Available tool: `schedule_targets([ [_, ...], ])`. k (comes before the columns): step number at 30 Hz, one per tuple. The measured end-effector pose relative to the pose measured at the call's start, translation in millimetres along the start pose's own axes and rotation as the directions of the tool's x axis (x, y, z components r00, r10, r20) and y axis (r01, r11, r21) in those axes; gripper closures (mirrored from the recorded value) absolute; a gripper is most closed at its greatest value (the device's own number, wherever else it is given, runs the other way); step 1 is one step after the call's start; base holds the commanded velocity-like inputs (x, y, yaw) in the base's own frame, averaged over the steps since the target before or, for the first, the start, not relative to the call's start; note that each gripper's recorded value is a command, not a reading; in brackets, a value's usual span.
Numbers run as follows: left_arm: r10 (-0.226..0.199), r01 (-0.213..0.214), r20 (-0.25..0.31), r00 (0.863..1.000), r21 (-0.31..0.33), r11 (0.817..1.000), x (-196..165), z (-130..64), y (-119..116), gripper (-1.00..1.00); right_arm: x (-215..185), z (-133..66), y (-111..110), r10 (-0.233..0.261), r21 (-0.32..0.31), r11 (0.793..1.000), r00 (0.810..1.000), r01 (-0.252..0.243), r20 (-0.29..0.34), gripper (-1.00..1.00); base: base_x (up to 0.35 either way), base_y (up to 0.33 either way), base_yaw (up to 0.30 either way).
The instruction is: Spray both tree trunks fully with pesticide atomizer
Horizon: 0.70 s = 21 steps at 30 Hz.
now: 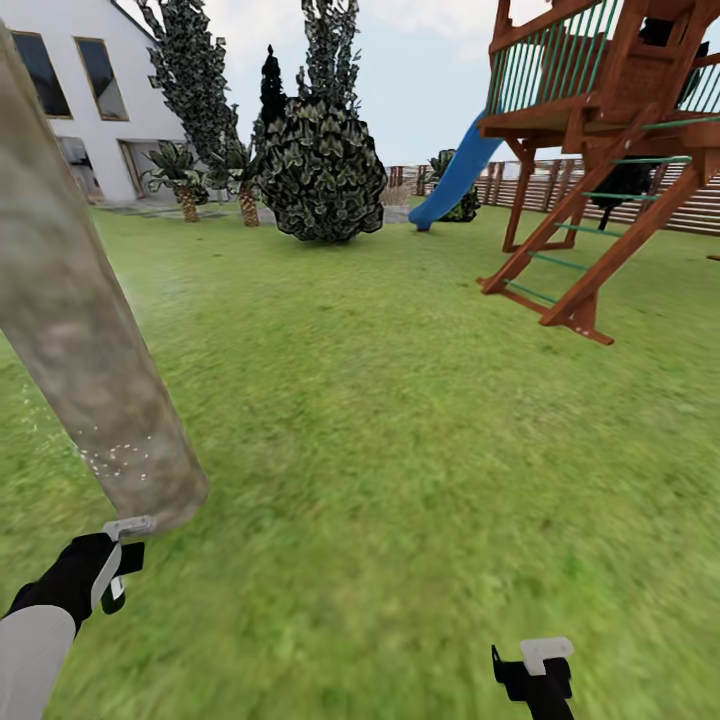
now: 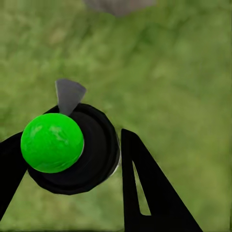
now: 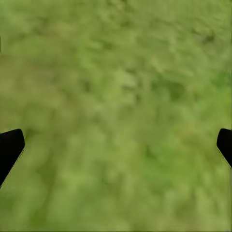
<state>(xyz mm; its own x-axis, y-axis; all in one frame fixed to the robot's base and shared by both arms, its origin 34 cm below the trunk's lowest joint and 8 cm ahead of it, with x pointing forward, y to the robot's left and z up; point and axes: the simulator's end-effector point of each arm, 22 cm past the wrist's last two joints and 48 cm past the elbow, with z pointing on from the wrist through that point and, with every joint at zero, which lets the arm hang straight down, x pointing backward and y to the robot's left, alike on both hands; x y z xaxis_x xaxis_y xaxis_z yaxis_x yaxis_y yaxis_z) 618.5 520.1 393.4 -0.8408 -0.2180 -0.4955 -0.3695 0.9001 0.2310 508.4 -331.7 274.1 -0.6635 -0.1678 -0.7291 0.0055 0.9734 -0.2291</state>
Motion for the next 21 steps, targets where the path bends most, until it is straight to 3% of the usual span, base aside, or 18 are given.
schedule_targets([
  [11,-0.002,0.002,-0.008,1.0,0.019,1.0,4,0.6,-11,1.0,0,0.1,0,0.0,0.0,1.0,1.0,0.0,-0.001,-1.0,0.015,-0.015,0.274],
  [21,-0.02,0.021,-0.01,1.0,0.036,0.999,5,0.4,-17,1.0,0,0.1,0,0.0,0.0,1.0,1.0,0.0,-0.001,-1.0,0.127,-0.226,0.023],
])
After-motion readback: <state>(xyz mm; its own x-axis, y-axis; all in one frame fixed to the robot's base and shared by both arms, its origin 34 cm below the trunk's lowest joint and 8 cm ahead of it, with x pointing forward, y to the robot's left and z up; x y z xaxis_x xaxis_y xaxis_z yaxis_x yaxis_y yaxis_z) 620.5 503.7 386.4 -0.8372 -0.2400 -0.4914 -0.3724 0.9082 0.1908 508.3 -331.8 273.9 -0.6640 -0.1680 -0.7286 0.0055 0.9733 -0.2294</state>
